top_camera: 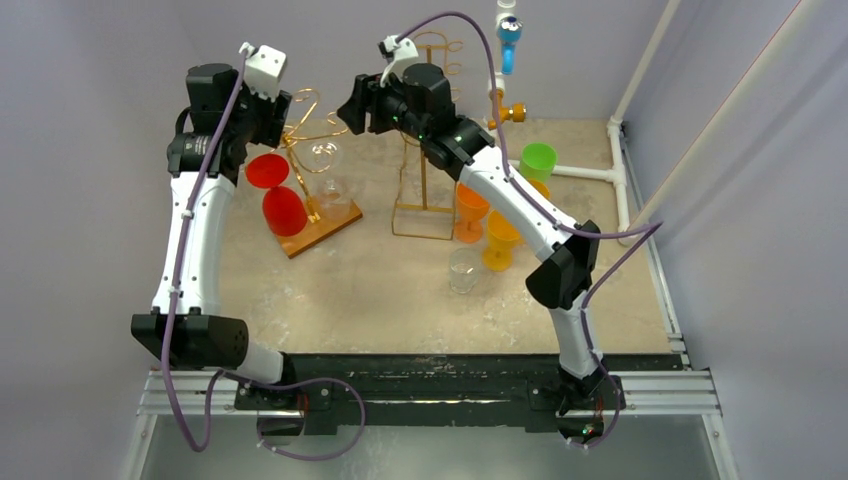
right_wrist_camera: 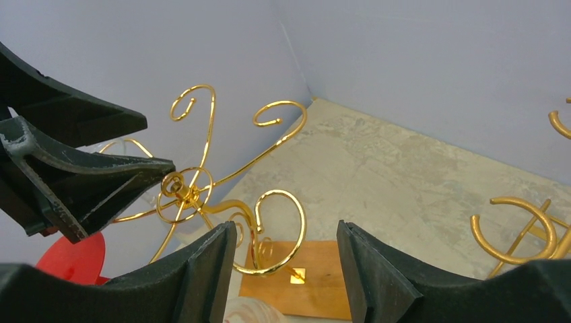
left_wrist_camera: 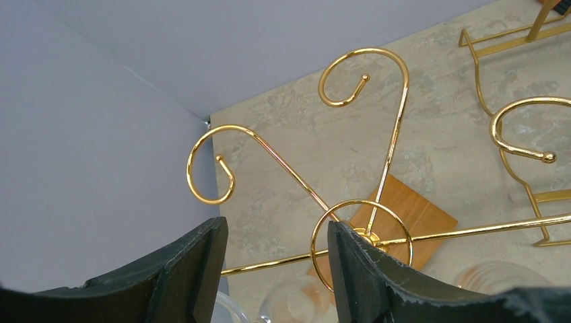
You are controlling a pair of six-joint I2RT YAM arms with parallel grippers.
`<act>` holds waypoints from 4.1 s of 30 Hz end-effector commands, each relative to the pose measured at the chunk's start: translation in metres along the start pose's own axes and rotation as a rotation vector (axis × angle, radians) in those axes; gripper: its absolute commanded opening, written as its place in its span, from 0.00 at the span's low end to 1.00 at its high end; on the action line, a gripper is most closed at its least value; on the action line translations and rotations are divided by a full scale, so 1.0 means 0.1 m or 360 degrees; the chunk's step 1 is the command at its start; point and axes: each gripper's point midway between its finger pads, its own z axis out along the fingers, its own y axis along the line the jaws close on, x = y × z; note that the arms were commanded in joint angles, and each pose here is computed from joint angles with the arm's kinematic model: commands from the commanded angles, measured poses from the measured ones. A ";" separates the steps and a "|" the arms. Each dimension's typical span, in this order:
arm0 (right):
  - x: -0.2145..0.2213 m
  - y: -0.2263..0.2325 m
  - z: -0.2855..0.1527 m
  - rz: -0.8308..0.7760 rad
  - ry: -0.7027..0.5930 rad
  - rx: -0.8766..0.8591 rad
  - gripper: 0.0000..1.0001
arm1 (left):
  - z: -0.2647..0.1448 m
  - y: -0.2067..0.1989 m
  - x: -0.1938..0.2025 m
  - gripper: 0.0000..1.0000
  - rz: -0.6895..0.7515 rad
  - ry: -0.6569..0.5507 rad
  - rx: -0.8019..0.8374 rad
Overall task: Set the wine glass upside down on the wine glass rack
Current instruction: Adjust the wine rack at the center of the board.
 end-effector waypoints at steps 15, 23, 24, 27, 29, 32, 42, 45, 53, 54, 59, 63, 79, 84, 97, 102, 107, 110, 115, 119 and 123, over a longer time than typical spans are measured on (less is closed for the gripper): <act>-0.09 0.10 0.25 0.0050 -0.0101 -0.0163 0.59 | -0.11 -0.01 -0.16 0.62 -0.0170 -0.0009 0.0021; -0.18 0.10 0.13 0.0028 -0.0130 -0.0141 0.59 | -0.12 0.02 -0.25 0.65 -0.0172 -0.0054 0.0012; -0.20 0.10 0.11 0.0026 -0.0136 -0.0139 0.59 | -0.13 0.02 -0.26 0.65 -0.0171 -0.0058 0.0013; -0.26 0.10 0.07 0.0016 -0.0155 -0.0125 0.61 | -0.14 -0.01 -0.23 0.65 -0.0168 -0.0043 0.0037; -0.31 0.12 0.04 0.0012 -0.0175 -0.0127 0.63 | -0.15 -0.05 -0.18 0.65 -0.0171 -0.0021 0.0060; -0.34 0.16 0.02 0.0011 -0.0187 -0.0137 0.63 | -0.16 -0.08 -0.12 0.62 -0.0172 -0.0002 0.0073; -0.34 0.33 -0.03 -0.0022 -0.0196 -0.0129 0.61 | -0.13 -0.21 0.12 0.45 -0.0185 0.0076 0.0131; -0.31 0.38 -0.05 -0.0044 -0.0194 -0.0098 0.60 | -0.09 -0.20 0.14 0.40 -0.0178 0.0080 0.0115; -0.28 0.36 -0.01 0.0007 -0.0176 -0.0057 0.58 | 0.02 -0.18 0.14 0.35 -0.0171 0.0071 0.0094; -0.28 0.36 0.00 0.0014 -0.0175 -0.0051 0.58 | 0.04 -0.19 0.16 0.33 -0.0172 0.0077 0.0097; -0.26 0.32 0.00 0.0013 -0.0171 -0.0025 0.57 | 0.07 -0.17 0.21 0.25 -0.0153 0.0088 0.0074; -0.26 0.29 0.00 0.0009 -0.0177 0.0001 0.57 | 0.09 -0.17 0.24 0.19 -0.0132 0.0095 0.0065; -0.08 0.21 0.10 0.0066 -0.0104 0.0012 0.56 | -0.04 -0.13 0.25 0.12 -0.0066 0.0077 0.0039; -0.08 0.22 0.07 0.0075 -0.0099 0.0011 0.55 | -0.08 -0.11 0.26 0.11 -0.0039 0.0074 0.0028; 0.08 0.37 -0.10 0.0117 -0.0065 -0.0045 0.46 | -0.12 -0.06 0.29 0.10 0.0000 0.0077 -0.0021; 0.17 0.41 -0.15 0.0131 -0.0056 -0.0062 0.41 | -0.10 -0.05 0.27 0.09 0.0003 0.0061 -0.0024; 0.17 0.53 -0.20 0.0139 -0.0060 -0.0101 0.35 | -0.02 -0.06 0.26 0.09 -0.0003 0.0058 -0.0016; 0.23 0.61 -0.23 0.0135 -0.0046 -0.0123 0.31 | 0.03 -0.06 0.24 0.09 -0.0003 0.0052 -0.0015; 0.32 0.70 -0.31 0.0132 -0.0035 -0.0140 0.27 | 0.06 -0.08 0.23 0.08 -0.0013 0.0046 0.0004; 0.40 0.76 -0.38 0.0135 -0.0031 -0.0159 0.22 | 0.04 -0.09 0.25 0.08 -0.0015 0.0056 0.0008; 0.45 0.83 -0.45 0.0145 -0.0028 -0.0181 0.19 | -0.04 -0.15 0.24 0.07 -0.0016 0.0032 0.0059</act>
